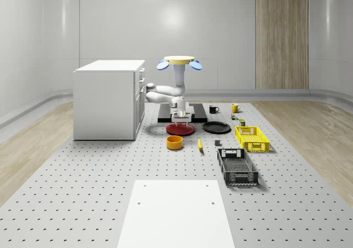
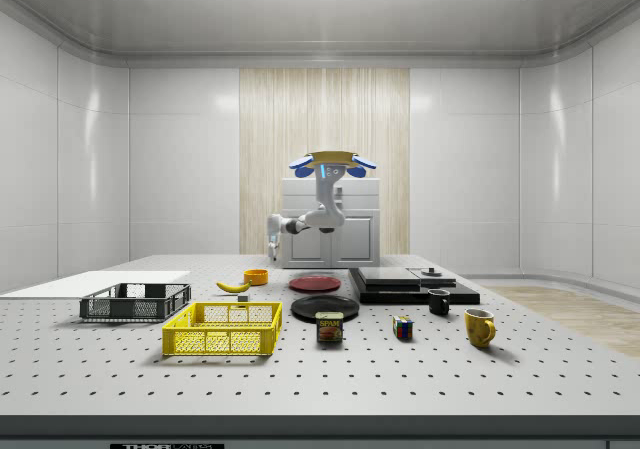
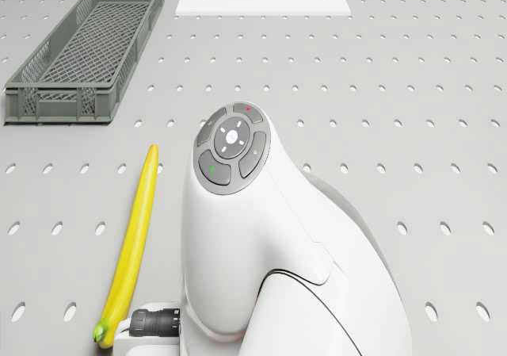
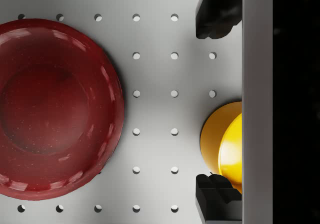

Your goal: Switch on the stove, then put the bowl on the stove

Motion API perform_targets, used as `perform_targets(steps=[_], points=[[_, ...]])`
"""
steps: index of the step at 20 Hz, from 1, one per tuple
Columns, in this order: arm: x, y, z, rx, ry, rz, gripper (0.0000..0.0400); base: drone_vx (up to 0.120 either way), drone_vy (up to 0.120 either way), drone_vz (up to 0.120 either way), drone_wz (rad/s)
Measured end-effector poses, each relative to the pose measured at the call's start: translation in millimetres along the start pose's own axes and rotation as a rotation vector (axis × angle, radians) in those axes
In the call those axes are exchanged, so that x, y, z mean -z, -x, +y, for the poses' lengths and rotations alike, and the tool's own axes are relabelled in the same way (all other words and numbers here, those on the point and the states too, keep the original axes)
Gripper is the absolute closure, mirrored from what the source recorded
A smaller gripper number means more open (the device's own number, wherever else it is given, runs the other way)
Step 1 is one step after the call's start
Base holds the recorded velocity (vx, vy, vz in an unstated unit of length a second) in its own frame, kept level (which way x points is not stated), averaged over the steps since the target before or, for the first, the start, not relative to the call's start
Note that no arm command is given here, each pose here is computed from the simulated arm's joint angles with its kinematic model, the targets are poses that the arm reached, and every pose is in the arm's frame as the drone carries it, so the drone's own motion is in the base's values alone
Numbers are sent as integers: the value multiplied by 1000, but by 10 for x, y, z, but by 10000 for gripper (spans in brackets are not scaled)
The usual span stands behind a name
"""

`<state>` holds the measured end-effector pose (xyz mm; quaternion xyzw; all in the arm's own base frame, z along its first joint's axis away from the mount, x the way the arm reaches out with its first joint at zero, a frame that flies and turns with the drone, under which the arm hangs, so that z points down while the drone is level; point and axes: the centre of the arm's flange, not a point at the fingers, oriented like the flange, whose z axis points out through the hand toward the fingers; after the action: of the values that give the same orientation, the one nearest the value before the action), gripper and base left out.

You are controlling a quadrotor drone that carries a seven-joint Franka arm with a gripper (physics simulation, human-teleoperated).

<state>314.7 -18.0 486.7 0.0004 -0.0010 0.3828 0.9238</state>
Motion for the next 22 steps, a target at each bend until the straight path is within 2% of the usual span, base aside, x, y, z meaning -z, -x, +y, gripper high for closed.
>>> perform_targets(steps=[2,10,18,22], points=[[0,0,0,0,0,0,0,120,100,0,0],[0,0,0,0,0,0,0,120,0,-5,0],[0,0,0,0,0,0,0,120,0,-120,0],[-24,0,0,0,0,0,0,20,0,-80,0]])
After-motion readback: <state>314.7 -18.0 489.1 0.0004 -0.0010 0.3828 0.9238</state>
